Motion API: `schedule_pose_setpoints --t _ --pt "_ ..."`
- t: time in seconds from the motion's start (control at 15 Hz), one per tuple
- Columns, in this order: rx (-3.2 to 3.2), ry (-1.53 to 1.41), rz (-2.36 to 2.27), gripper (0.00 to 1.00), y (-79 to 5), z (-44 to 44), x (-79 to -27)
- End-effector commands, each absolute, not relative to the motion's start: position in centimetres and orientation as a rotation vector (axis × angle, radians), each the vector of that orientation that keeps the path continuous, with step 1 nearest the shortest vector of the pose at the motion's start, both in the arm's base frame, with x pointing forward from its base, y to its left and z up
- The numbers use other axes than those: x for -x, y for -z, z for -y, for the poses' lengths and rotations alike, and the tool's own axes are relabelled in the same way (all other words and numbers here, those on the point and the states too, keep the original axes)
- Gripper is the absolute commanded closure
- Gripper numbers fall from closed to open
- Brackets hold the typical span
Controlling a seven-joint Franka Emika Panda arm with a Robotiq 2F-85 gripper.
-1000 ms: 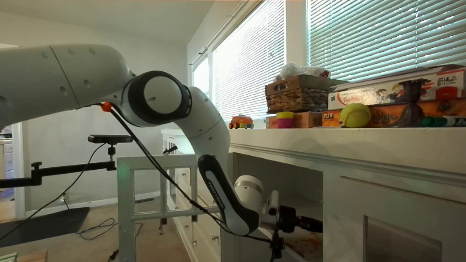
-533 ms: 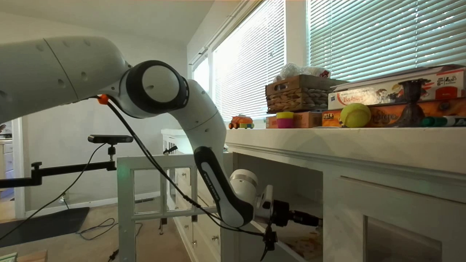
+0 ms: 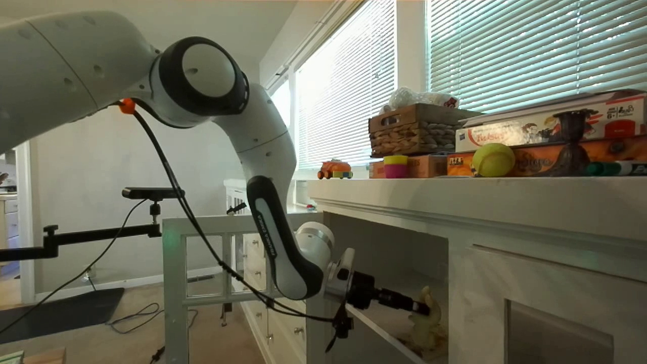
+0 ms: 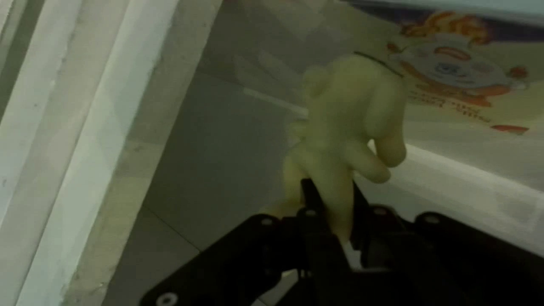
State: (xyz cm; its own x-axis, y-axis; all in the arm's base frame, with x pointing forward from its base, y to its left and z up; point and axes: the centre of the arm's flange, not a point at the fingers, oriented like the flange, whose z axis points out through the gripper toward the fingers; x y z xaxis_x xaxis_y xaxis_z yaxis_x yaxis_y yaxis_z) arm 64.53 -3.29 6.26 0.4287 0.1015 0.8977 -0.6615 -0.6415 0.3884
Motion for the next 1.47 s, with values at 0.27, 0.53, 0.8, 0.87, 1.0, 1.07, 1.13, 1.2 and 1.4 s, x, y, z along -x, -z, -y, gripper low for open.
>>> schedule_pose_setpoints --t 0.27,0.53,0.8,0.87,1.0,1.07,1.13,1.2,1.4 --pt "-2.121 -1.223 0.075 0.96 -11.3 -0.1 -56.3" --pt "-2.162 -1.252 -0.113 0.96 -13.8 -1.1 -53.6" --pt "-2.209 -1.314 -0.303 0.96 -16.7 -1.8 -51.0" --pt "-2.228 -1.326 -0.355 0.96 -17.5 -1.8 -50.6" --pt "-2.269 -1.334 -0.422 0.96 -18.8 -2.5 -50.0" --pt "-2.289 -1.353 -0.459 0.96 -19.7 -3.5 -49.8" --pt "-2.315 -1.393 -0.499 0.96 -20.8 -4.5 -49.8" --pt "-2.321 -1.418 -0.523 0.96 -21.9 -5.8 -49.6" --pt "-2.342 -1.482 -0.588 0.96 -24.6 -8.5 -49.2"
